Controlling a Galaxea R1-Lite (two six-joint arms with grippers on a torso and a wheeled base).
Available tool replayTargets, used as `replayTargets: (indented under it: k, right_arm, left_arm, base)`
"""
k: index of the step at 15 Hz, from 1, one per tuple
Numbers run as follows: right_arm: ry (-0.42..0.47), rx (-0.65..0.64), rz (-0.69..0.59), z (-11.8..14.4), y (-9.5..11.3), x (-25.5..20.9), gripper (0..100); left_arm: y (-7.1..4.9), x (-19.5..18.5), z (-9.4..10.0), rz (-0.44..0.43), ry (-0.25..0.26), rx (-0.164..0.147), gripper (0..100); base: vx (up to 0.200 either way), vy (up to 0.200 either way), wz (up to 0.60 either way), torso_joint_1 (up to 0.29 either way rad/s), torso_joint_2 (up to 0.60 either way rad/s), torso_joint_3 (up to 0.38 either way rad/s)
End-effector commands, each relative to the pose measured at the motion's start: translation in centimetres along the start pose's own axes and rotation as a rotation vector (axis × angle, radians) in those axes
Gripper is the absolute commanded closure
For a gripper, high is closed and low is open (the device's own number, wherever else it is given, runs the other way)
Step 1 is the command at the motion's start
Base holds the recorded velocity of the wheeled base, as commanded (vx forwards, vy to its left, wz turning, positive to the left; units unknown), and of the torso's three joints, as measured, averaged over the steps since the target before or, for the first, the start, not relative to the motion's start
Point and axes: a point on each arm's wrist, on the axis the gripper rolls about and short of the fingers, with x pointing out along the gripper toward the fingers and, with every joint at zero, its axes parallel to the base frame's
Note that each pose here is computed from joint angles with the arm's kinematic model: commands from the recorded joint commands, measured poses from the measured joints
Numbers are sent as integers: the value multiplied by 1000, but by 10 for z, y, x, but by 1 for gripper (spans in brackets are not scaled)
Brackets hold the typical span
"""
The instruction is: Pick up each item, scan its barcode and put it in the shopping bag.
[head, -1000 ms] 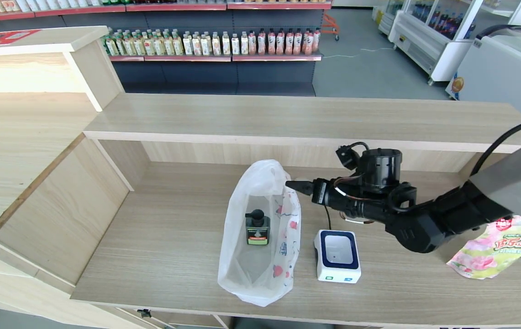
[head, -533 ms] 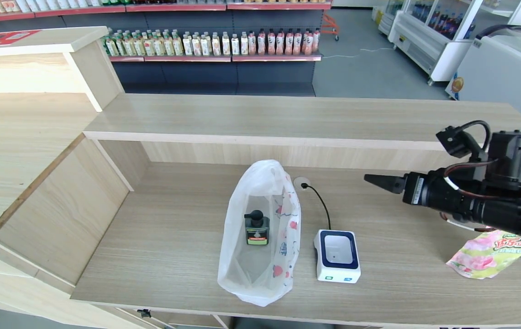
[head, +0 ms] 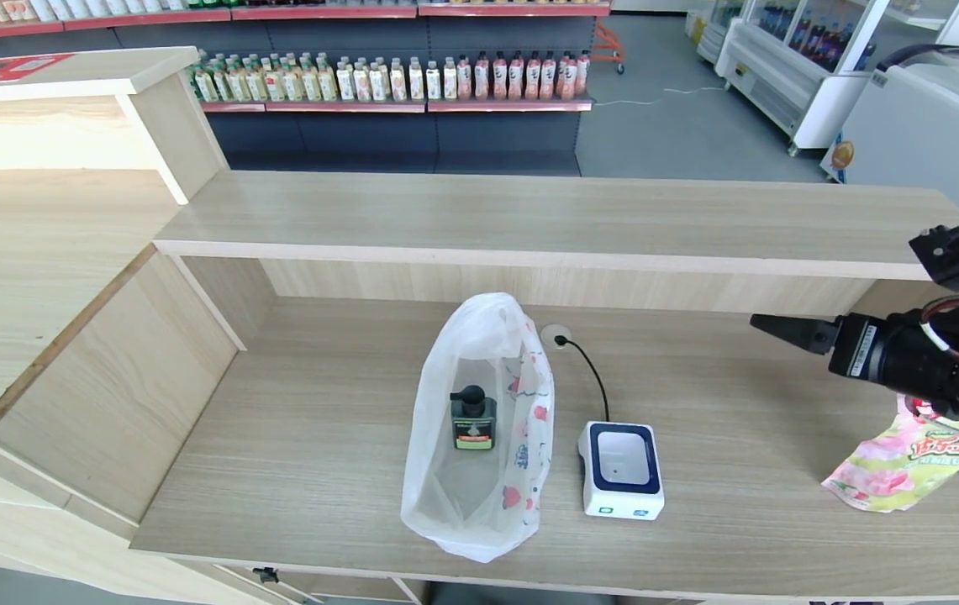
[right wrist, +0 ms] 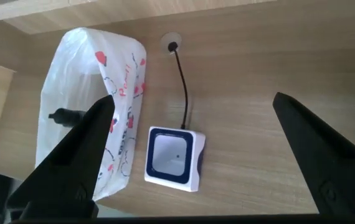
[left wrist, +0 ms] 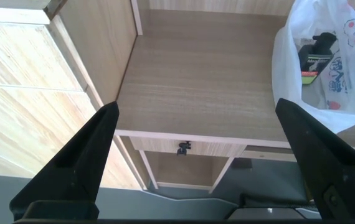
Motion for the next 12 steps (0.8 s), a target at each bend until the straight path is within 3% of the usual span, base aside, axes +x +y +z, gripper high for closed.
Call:
replayTargets:
  k: [1, 5, 12]
  right_arm:
    - [7, 6, -16, -3, -3, -4, 0]
    - [10, 23, -64, -6, -15, -8, 0]
    - [-12, 99, -188, -4, -33, -8, 0]
  left_arm:
    - [0, 0, 0, 1, 0, 0, 0]
    - [0, 0, 0, 1, 0, 0, 0]
    - [0, 0, 0, 1, 0, 6, 0]
  base:
    - [0, 0, 0, 0, 0, 0]
    - [0, 0, 0, 0, 0, 0]
    - [0, -200, 0, 9, 2, 1]
